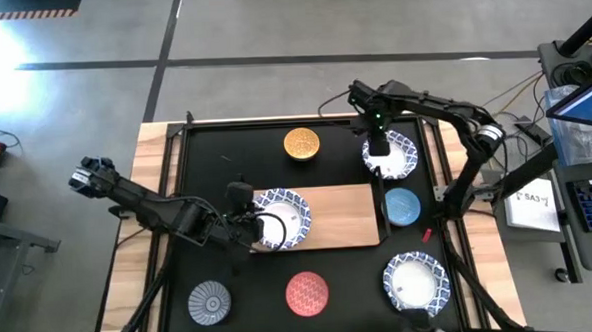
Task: Place and stack bowls onto a shelf
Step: Stack the top white patterned bowl on top of the other white patterned bowls on the shelf
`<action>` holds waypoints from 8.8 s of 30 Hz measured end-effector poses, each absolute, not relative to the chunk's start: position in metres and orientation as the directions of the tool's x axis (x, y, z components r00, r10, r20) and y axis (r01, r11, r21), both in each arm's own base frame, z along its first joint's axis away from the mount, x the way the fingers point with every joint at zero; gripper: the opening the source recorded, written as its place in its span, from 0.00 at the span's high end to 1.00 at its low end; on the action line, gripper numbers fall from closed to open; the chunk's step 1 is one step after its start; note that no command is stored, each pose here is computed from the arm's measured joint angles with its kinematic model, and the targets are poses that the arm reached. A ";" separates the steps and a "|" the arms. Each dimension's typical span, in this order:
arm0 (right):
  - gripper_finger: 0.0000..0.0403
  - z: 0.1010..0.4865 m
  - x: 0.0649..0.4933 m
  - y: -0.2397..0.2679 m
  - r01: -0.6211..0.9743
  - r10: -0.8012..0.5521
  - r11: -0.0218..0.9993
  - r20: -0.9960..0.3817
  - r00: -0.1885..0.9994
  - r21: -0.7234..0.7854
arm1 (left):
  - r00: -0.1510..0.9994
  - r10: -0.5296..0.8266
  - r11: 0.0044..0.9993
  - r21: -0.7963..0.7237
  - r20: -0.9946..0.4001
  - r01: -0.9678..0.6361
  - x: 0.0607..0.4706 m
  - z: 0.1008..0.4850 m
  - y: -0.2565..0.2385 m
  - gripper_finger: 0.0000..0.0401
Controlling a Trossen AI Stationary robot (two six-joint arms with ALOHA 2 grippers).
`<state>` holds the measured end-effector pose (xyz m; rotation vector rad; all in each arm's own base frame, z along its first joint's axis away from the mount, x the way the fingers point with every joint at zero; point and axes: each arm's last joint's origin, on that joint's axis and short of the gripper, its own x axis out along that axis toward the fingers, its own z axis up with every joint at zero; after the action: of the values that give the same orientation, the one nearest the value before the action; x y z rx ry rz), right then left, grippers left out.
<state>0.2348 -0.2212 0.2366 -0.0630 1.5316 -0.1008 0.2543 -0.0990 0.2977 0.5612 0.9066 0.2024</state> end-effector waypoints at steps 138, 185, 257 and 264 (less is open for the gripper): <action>0.98 0.398 0.371 -0.160 0.029 -0.369 0.836 -0.523 0.769 -0.547 | 0.458 0.869 0.492 0.410 -0.185 -0.768 0.292 0.330 -0.037 0.62; 0.98 0.416 0.395 -0.120 -0.064 -0.294 0.660 -0.335 0.895 -0.748 | 0.264 0.955 0.295 0.382 -0.132 -0.876 0.296 0.336 0.014 0.82; 0.55 0.374 0.296 -0.063 0.368 -0.147 0.930 -0.934 0.325 -0.018 | 0.529 0.174 0.934 -0.030 -0.831 -0.355 0.298 0.280 -0.007 1.00; 0.55 0.375 0.288 -0.036 0.357 -0.119 0.934 -0.934 0.338 0.010 | 0.475 0.182 0.942 0.014 -0.861 -0.336 0.309 0.261 -0.005 0.97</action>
<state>0.2879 -0.0365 0.3753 0.2286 1.1885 -0.3136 0.3093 -0.0054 0.2613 -0.1647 1.0294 0.3182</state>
